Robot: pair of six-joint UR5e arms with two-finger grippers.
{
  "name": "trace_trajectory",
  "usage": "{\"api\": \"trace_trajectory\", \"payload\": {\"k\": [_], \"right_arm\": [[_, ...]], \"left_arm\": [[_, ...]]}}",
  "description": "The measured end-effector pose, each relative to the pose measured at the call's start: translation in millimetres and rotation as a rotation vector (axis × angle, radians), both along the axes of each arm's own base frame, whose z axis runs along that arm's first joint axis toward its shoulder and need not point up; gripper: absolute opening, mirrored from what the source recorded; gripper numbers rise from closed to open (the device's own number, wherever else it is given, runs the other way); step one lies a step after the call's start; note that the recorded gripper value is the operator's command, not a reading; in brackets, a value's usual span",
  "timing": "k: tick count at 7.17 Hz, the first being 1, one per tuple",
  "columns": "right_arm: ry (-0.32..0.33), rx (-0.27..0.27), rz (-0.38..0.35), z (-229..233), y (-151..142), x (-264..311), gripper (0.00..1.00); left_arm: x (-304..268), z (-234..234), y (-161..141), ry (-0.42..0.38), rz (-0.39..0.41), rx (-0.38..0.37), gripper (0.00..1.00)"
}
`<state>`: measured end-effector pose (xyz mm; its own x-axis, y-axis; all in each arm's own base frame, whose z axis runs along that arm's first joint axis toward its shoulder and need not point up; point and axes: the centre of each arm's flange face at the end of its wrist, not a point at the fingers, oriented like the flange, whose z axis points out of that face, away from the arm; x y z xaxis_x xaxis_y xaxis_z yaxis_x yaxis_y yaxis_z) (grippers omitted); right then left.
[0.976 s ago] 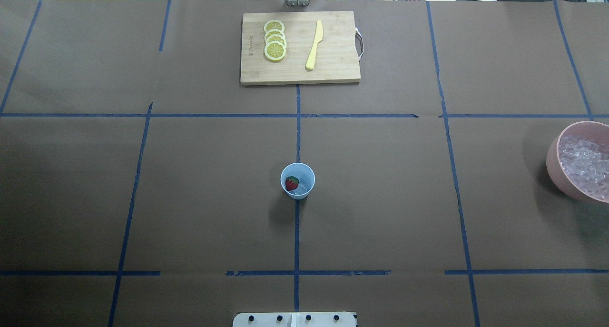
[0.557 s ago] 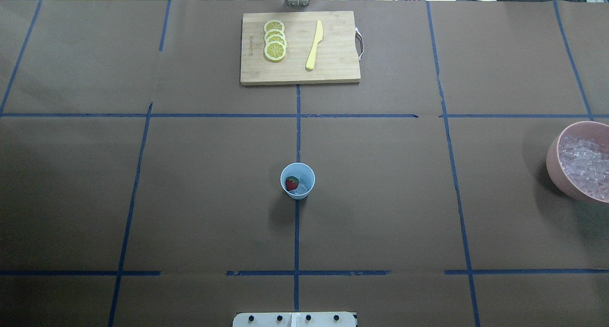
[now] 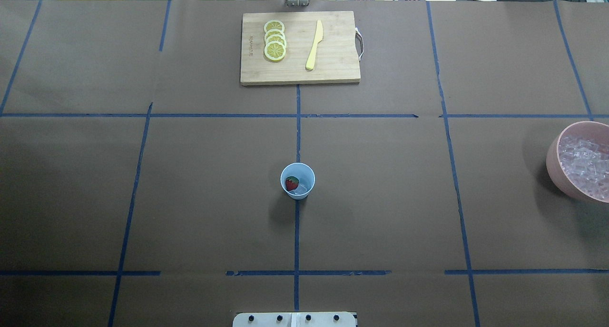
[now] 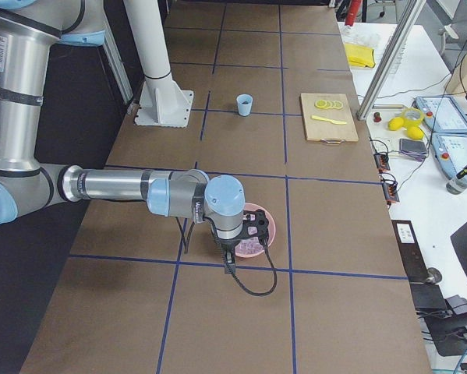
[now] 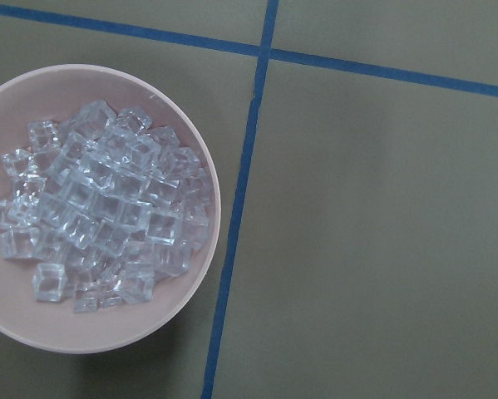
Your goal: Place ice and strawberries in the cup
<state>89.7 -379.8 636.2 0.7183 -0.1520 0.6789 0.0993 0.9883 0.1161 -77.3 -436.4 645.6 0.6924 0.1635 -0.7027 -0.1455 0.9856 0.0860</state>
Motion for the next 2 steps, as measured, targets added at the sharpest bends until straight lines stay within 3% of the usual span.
{"api": "trace_trajectory", "payload": {"k": [2], "right_arm": [[-0.001, 0.0, 0.0, 0.0, 0.0, -0.1, 0.99]], "left_arm": [[0.1, 0.8, 3.2, 0.001, 0.0, -0.002, 1.0]]}}
